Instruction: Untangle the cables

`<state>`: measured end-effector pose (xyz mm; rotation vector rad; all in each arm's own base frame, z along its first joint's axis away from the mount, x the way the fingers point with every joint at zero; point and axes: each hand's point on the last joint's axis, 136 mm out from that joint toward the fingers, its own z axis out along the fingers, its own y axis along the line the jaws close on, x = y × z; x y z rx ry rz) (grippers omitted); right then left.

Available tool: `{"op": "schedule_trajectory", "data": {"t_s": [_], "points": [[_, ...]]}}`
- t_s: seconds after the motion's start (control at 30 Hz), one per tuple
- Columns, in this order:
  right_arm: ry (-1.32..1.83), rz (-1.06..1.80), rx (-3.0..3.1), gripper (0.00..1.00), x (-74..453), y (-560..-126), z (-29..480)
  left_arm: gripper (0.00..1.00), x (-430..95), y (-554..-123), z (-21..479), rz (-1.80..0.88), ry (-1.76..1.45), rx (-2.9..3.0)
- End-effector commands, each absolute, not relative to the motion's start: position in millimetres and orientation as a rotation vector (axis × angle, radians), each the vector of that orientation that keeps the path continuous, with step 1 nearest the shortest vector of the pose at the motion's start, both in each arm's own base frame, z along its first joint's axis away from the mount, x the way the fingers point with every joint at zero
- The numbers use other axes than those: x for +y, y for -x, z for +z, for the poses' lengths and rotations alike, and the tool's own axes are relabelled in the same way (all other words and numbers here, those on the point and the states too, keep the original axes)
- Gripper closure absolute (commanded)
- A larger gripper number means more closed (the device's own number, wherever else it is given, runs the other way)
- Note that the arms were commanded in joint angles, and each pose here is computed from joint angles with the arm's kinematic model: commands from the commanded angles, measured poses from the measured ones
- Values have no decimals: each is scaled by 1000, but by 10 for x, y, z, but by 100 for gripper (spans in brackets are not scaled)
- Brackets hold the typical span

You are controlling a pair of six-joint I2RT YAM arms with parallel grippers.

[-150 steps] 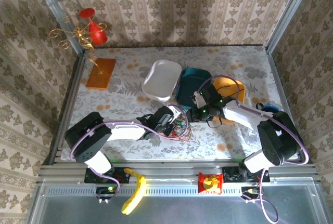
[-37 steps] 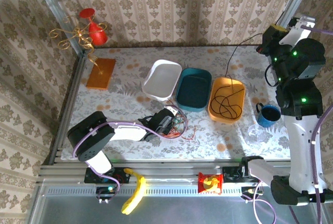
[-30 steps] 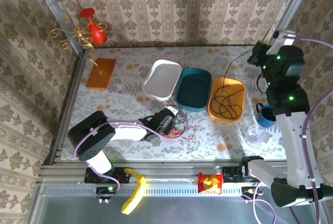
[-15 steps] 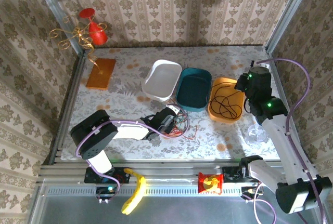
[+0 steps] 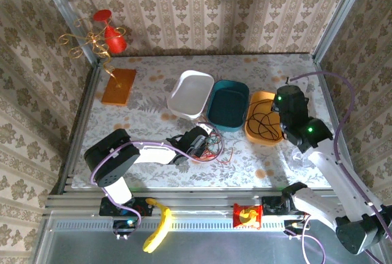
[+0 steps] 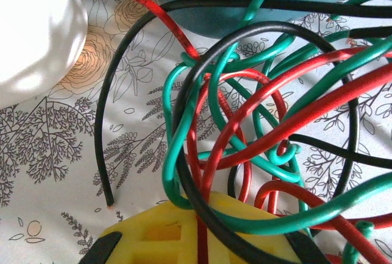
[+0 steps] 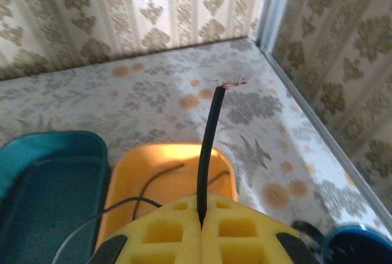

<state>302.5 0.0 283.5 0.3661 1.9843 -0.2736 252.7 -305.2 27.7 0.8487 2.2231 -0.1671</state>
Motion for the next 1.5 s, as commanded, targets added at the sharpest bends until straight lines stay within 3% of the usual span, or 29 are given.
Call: {"op": "schedule_trajectory", "data": {"t_s": [0.0,0.23,0.37,1.03,1.47], "points": [[-553,-472,1952,100,-370,-2635,2648,90,-2983,-2288,-23,-152,-983,2322],[-758,-744,1877,100,-859,-2061,2433,89,-3001,-2270,-22,-160,-1011,2323],[-786,-774,1909,100,-917,-2000,2293,89,-3013,-2278,-25,-158,-1015,2321],[-624,-479,2145,100,88,-2759,1703,89,-2993,-2267,-51,-163,-983,2333],[-286,-507,1988,100,753,-2967,2343,89,-2981,-2259,-57,-156,-980,2330]]}}
